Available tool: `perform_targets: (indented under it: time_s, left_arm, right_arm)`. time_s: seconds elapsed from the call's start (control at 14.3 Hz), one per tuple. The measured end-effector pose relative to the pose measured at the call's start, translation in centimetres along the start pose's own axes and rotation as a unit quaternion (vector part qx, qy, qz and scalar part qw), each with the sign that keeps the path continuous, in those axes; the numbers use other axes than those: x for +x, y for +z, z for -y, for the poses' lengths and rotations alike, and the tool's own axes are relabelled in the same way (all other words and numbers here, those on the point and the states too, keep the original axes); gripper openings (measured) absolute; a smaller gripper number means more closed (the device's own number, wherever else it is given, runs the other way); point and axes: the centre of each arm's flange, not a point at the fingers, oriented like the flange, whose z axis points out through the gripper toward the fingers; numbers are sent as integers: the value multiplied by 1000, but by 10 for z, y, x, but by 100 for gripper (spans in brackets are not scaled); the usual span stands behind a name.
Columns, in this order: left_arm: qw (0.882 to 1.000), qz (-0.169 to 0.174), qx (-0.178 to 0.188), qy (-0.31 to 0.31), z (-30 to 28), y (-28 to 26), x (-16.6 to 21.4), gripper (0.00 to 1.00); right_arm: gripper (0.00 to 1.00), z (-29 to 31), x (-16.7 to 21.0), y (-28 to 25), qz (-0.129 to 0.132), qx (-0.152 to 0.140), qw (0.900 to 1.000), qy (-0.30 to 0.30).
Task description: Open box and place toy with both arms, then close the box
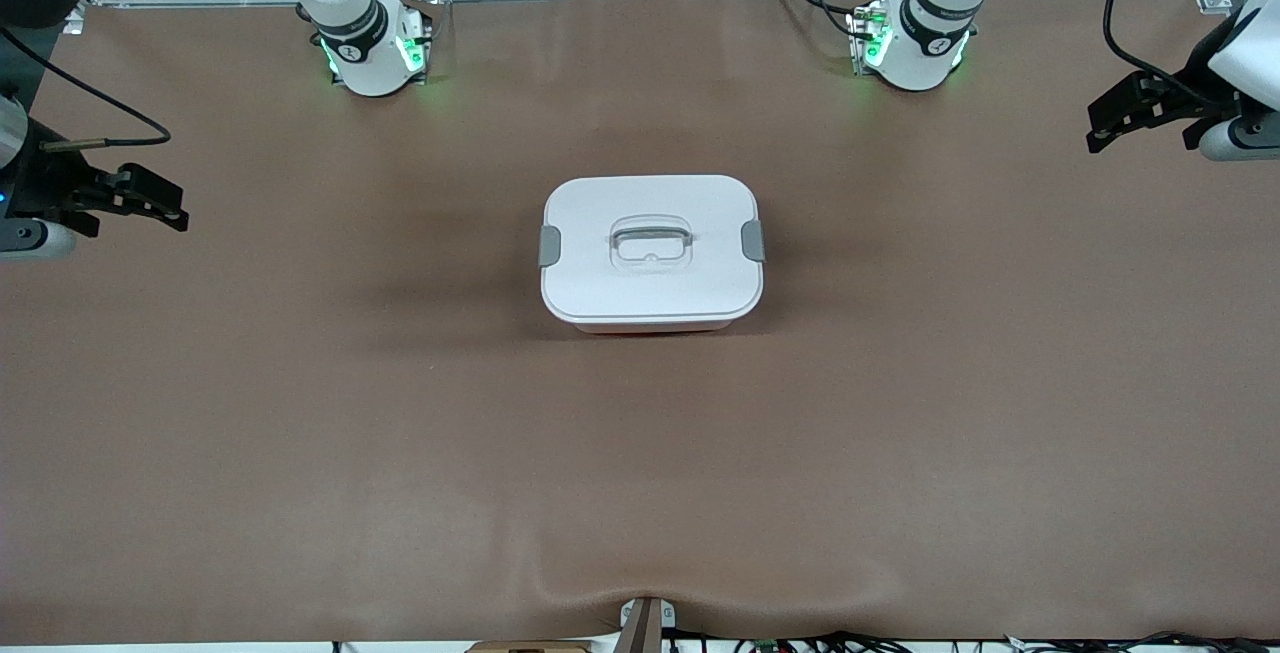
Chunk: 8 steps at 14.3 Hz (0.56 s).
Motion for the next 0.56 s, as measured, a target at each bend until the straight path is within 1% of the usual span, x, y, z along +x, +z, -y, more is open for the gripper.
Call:
perform_targets:
  time_s: [0.56]
  left_arm:
    - [1000,1,0,4,0,1,0,100]
  right_arm:
    - [100,-2,-2,0,4,-1,1000,0]
